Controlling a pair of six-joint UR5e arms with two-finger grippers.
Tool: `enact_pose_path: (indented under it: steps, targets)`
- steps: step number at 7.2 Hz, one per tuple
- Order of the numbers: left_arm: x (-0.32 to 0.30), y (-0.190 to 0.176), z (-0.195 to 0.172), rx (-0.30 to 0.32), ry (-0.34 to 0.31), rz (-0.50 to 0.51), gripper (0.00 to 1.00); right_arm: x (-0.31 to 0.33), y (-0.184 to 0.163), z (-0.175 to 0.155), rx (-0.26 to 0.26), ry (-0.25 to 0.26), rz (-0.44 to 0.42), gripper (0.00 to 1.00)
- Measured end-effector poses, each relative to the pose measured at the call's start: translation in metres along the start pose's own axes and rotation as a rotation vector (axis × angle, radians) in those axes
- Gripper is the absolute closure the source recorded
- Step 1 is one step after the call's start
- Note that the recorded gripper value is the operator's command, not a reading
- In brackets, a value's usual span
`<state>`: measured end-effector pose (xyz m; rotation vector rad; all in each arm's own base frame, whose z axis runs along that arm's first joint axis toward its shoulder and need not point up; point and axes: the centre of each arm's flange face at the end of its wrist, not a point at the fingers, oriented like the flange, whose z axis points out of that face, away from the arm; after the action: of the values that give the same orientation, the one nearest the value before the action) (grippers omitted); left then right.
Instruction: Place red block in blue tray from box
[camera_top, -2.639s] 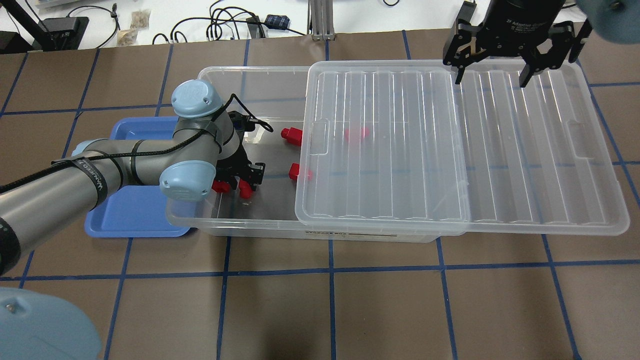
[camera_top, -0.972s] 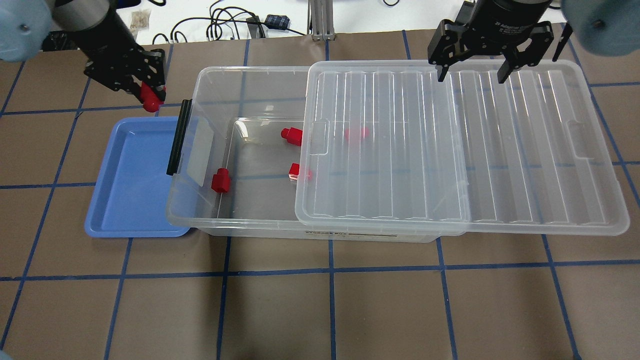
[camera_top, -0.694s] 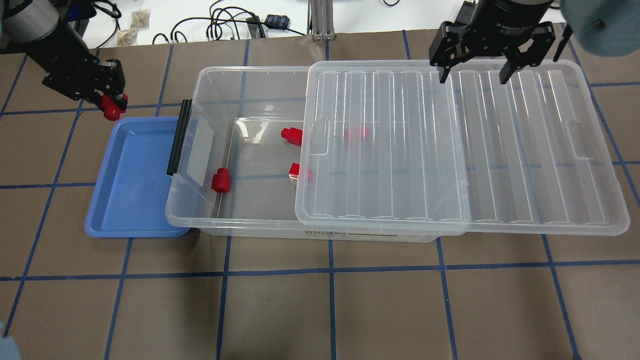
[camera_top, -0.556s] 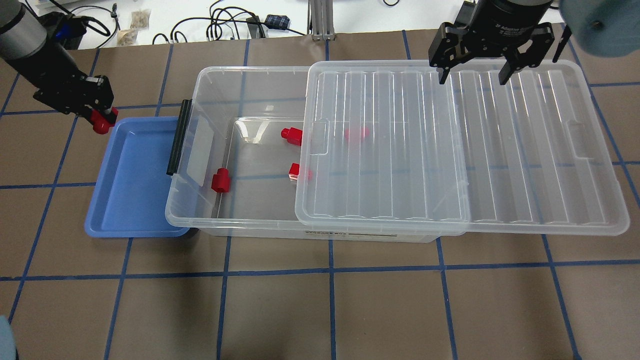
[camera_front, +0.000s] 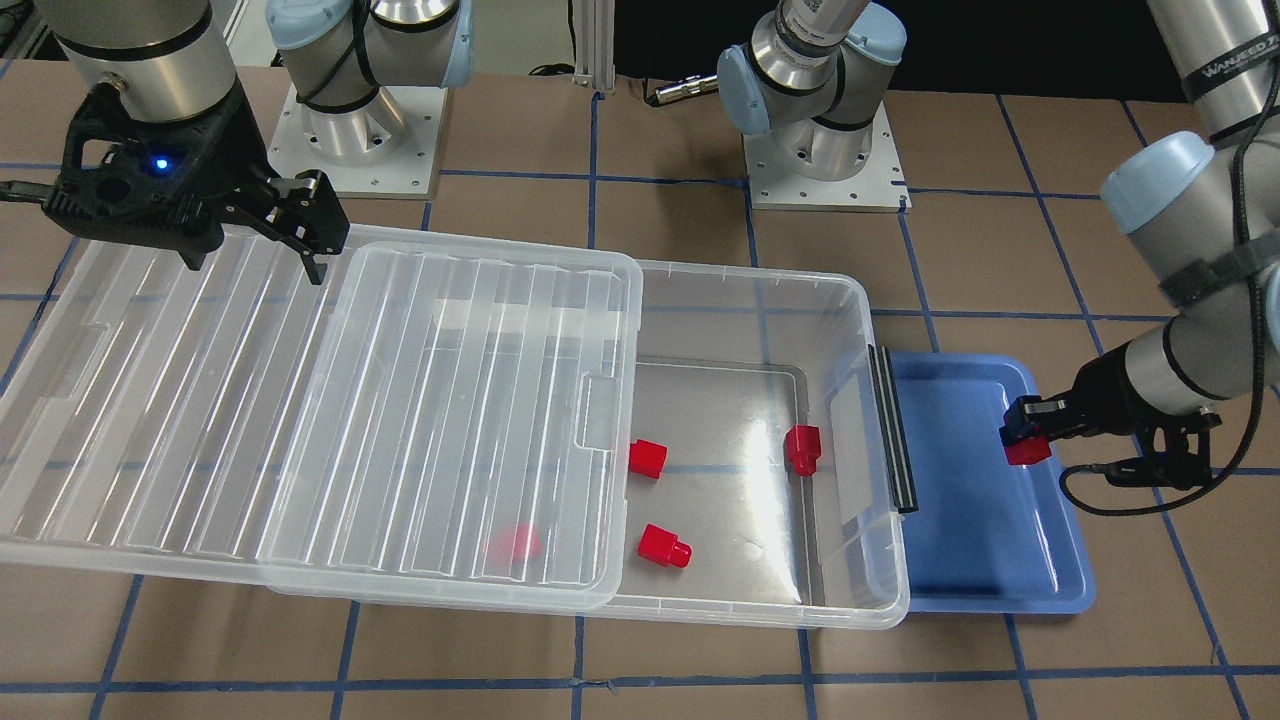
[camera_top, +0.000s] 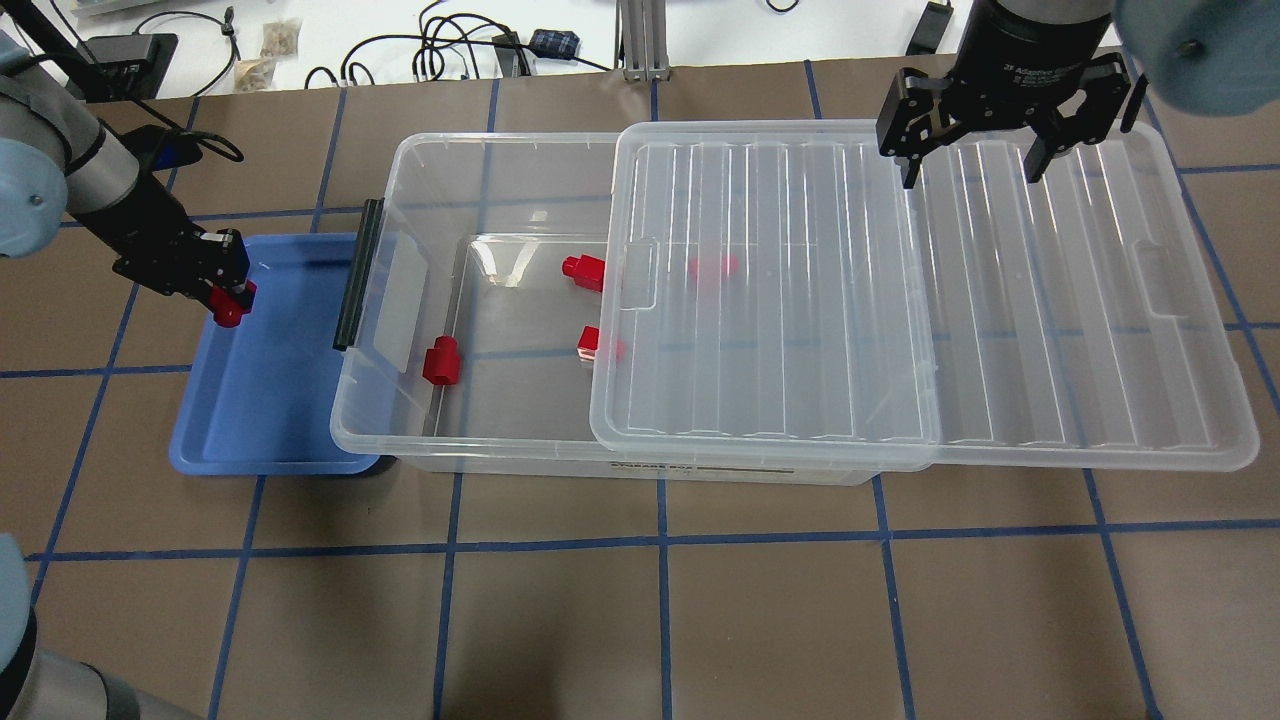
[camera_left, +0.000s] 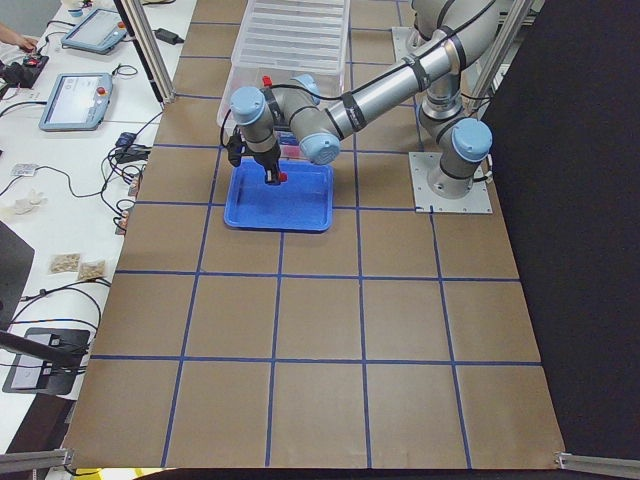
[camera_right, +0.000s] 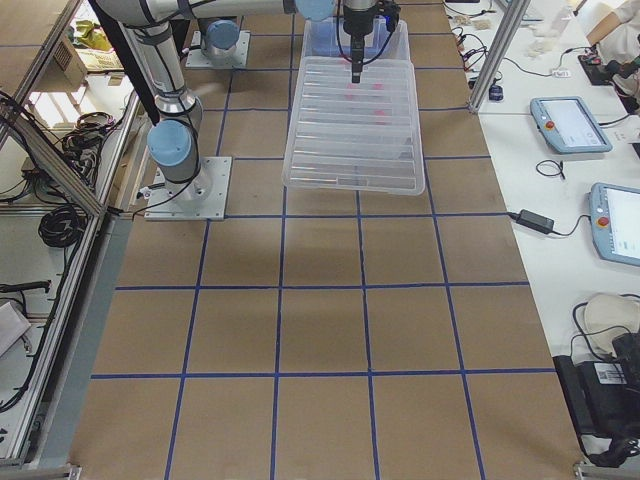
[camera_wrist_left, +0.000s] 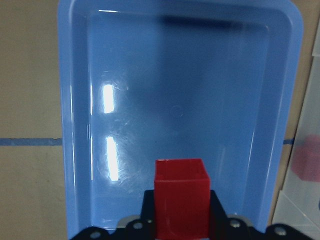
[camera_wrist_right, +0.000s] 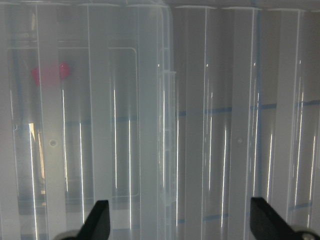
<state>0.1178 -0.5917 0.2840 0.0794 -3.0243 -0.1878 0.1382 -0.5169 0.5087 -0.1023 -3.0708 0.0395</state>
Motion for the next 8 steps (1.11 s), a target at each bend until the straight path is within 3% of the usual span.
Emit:
enact_pose_path:
  steps: [2, 3, 5, 8]
  targets:
    - [-0.007, -0.013, 0.035, -0.014, 0.006, 0.004, 1.00, -0.006, 0.000, -0.001, -0.005, -0.059, -0.004, 0.00]
    - [-0.010, -0.017, 0.047, -0.022, 0.010, 0.008, 1.00, -0.007, -0.002, -0.005, 0.024, -0.073, -0.007, 0.00]
    - [-0.014, -0.026, 0.072, -0.038, 0.016, 0.016, 0.89, -0.010, -0.007, -0.013, 0.077, -0.110, -0.008, 0.00]
    - [-0.018, -0.029, 0.086, -0.059, 0.001, 0.060, 0.45, -0.011, -0.008, -0.012, 0.080, -0.120, -0.007, 0.00]
